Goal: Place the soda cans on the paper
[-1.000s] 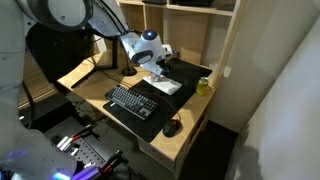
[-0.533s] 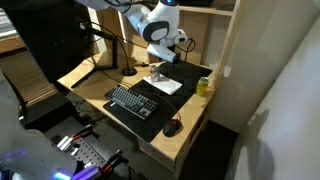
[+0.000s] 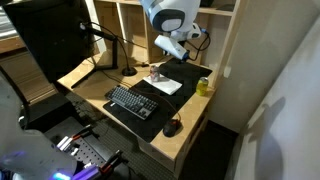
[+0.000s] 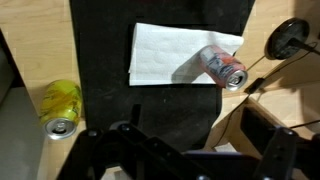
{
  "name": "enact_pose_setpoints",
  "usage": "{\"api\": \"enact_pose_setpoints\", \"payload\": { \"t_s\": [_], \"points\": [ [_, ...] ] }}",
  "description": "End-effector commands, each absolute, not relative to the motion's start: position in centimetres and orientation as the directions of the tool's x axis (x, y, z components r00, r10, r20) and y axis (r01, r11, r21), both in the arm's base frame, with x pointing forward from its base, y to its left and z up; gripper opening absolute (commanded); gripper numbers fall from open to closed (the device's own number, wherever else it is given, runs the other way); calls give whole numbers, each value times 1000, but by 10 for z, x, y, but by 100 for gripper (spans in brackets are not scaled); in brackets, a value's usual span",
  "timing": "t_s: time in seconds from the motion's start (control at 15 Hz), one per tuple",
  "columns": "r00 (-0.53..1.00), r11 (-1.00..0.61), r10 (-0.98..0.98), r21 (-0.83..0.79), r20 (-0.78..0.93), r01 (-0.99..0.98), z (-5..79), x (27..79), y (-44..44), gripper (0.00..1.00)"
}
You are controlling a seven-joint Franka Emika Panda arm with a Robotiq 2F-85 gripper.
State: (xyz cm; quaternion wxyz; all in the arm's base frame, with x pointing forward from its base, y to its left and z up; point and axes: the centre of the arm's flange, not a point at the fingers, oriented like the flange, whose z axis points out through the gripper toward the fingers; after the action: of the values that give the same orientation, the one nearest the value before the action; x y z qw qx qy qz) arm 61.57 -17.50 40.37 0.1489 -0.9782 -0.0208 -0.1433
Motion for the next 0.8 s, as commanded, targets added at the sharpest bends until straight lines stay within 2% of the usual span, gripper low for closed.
{"api": "enact_pose_setpoints", "payload": {
  "t_s": [0.0, 0.27, 0.4, 0.47, 0.73],
  "points": [
    [942, -976, -150, -196, 301, -92, 349, 665, -221, 100],
    [860, -933, -358, -184, 364, -311, 302, 701, -292, 100],
    [841, -920, -393, -157, 371, -360, 291, 715, -320, 100],
    [863, -933, -359, -166, 355, -319, 294, 675, -293, 100],
    [835, -907, -421, -162, 355, -388, 281, 696, -312, 100]
  ]
}}
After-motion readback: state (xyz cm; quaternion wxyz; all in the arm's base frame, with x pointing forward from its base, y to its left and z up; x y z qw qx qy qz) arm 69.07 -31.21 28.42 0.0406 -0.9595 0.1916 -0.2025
